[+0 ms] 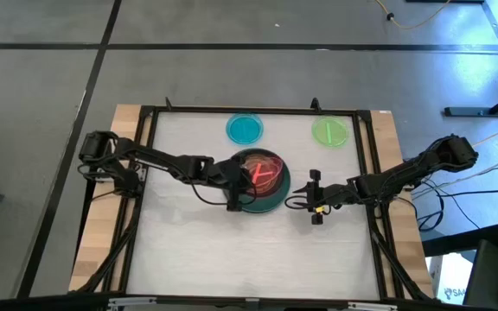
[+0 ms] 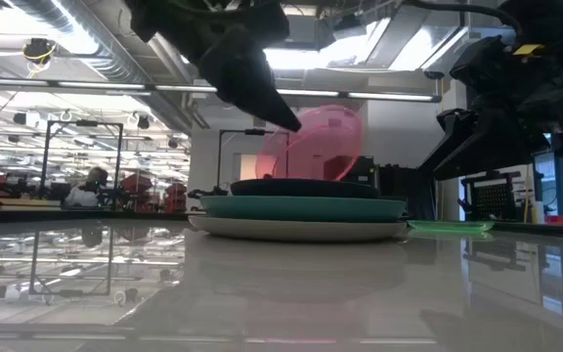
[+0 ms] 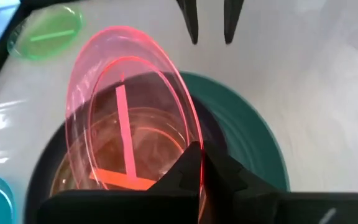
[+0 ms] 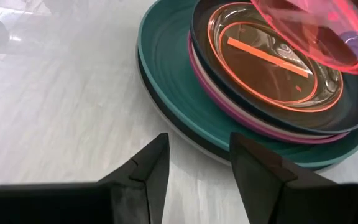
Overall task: Stack plastic plates
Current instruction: Stack the transparent pink plate on top of the transparent orange plate, then stack the transparent blue plate on top of the transparent pink plate
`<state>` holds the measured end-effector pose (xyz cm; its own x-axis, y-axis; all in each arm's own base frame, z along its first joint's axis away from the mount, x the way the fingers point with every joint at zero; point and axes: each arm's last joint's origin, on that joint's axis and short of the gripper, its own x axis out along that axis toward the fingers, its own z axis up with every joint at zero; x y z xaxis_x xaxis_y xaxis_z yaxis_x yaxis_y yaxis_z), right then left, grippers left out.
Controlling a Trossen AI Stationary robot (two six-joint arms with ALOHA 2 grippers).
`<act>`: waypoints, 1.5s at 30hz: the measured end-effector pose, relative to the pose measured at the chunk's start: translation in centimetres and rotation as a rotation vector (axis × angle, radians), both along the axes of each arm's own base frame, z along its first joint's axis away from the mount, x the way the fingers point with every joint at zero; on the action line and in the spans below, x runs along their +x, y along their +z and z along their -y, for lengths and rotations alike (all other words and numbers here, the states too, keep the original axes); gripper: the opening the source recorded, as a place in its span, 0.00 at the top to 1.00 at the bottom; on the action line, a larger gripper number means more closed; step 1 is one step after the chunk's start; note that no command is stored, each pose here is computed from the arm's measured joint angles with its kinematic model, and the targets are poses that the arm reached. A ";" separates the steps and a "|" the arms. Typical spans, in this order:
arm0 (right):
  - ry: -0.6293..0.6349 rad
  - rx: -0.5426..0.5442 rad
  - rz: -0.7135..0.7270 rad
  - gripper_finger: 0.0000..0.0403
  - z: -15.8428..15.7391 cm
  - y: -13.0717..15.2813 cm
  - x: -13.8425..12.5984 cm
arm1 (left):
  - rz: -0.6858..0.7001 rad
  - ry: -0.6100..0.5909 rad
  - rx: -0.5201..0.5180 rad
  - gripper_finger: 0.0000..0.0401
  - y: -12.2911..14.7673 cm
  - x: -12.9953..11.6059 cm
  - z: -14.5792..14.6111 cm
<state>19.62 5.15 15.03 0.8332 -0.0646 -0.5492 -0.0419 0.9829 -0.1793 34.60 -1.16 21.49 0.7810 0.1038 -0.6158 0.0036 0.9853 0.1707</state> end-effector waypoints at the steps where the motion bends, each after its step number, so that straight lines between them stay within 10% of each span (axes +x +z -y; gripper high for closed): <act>1: 0.000 0.000 0.000 0.61 0.0 0.0 0.0 | -0.006 0.002 -0.002 0.98 -0.2 0.1 0.0; 13: 0.000 0.000 0.000 0.61 0.0 0.0 0.0 | -0.005 0.131 -0.093 0.75 0.9 -0.9 -1.3; 23: 0.000 0.001 0.004 0.61 0.0 0.0 0.0 | 0.095 0.555 -0.097 0.67 3.3 -3.0 -7.9; 32: 0.002 0.001 0.013 0.61 0.0 0.1 0.1 | 0.021 0.933 -0.221 0.70 0.7 -6.2 -17.4; 45: 0.003 -0.036 0.015 0.61 0.0 0.1 0.1 | -0.045 1.094 -0.579 0.73 -7.2 -8.0 -24.8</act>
